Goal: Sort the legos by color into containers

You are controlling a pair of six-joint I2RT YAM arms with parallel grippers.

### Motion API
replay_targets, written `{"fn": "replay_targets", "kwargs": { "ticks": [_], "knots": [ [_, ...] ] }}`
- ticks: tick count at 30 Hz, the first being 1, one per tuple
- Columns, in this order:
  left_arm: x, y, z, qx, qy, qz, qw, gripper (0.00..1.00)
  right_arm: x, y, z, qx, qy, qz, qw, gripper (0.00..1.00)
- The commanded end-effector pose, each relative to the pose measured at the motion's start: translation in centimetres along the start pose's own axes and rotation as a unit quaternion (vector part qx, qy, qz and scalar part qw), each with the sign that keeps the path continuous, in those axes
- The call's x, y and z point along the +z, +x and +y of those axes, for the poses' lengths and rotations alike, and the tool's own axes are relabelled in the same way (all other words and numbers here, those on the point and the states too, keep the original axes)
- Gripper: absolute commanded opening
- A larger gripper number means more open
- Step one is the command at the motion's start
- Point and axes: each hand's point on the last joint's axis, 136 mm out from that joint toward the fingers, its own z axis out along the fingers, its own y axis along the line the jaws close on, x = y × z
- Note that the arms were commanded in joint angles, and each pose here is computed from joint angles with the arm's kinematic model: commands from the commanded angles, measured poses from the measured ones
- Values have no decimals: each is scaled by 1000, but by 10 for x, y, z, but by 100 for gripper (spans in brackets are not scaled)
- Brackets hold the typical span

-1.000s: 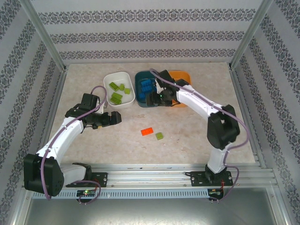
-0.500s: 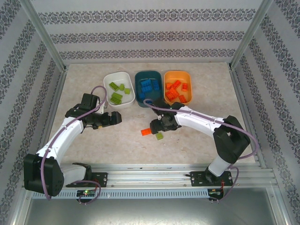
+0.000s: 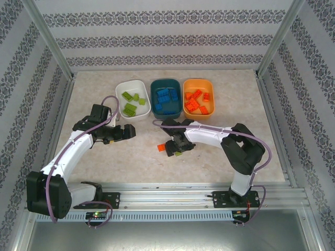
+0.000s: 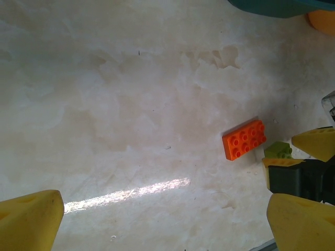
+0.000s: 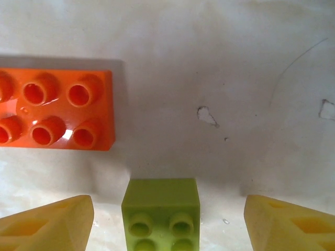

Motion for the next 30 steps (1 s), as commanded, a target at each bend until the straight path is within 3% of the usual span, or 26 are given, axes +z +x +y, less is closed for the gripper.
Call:
{"fn": "replay_targets", "kwargs": {
  "ticks": [1, 7, 15, 24, 30],
  "knots": [
    [2, 0, 3, 0, 2, 1, 1000, 100, 7, -1, -2, 2, 13, 1, 1000, 74],
    [3, 0, 4, -1, 1, 2, 1000, 100, 17, 2, -3, 3, 19, 11, 1000, 66],
    [3, 0, 4, -1, 1, 3, 1000, 100, 10, 0, -4, 10, 19, 1, 1000, 44],
    [3, 0, 4, -2, 0, 2, 1000, 100, -18, -11, 1, 13, 0, -32, 999, 41],
    [3, 1, 5, -3, -1, 3, 1000, 100, -51, -34, 21, 9, -50, -64, 997, 41]
  ]
}}
